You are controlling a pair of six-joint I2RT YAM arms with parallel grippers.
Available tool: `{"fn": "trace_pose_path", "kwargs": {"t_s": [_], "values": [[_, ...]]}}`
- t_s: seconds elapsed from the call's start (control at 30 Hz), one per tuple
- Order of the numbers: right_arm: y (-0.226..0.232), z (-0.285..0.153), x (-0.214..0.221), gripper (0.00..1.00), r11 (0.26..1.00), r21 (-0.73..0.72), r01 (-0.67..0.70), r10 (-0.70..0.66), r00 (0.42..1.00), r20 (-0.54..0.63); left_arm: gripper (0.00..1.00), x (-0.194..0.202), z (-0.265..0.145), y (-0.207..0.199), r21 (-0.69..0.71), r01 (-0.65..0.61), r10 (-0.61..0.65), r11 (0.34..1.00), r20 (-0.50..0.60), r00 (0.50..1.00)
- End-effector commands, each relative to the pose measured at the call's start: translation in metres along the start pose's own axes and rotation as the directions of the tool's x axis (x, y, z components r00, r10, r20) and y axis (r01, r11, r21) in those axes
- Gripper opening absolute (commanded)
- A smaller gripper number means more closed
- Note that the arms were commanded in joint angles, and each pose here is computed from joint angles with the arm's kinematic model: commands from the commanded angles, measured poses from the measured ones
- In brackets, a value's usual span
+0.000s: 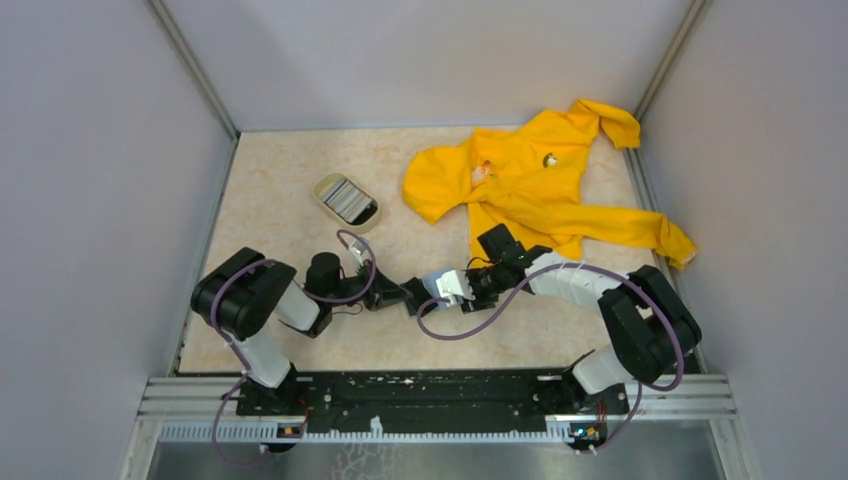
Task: Put the credit cards into the card holder
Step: Insert the credit card into the card holder.
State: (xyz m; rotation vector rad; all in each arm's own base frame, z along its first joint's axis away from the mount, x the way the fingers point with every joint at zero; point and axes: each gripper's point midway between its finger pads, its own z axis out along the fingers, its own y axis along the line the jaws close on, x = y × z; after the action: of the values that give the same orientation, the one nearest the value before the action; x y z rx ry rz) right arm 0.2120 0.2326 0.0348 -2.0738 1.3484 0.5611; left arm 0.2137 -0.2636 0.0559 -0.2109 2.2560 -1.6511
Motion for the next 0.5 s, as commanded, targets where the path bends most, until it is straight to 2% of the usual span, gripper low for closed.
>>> {"fn": "trace_pose_path", "kwargs": {"t_s": [0.0, 0.13, 0.47], "values": [[-0.019, 0.001, -0.017, 0.44, 0.999, 0.036, 0.041, -0.042, 0.999, 0.026, 0.0, -0.007, 0.002, -0.012, 0.073, 0.019, -0.021, 0.997, 0.037, 0.999], [-0.019, 0.001, -0.017, 0.44, 0.999, 0.035, 0.037, -0.037, 0.999, 0.026, 0.0, -0.004, 0.008, -0.003, 0.039, 0.051, -0.052, 0.998, 0.032, 0.998], [-0.019, 0.001, -0.017, 0.44, 0.999, 0.033, 0.029, -0.03, 0.999, 0.019, 0.0, -0.004, 0.015, 0.017, -0.08, 0.083, -0.075, 0.993, 0.097, 0.992]]}}
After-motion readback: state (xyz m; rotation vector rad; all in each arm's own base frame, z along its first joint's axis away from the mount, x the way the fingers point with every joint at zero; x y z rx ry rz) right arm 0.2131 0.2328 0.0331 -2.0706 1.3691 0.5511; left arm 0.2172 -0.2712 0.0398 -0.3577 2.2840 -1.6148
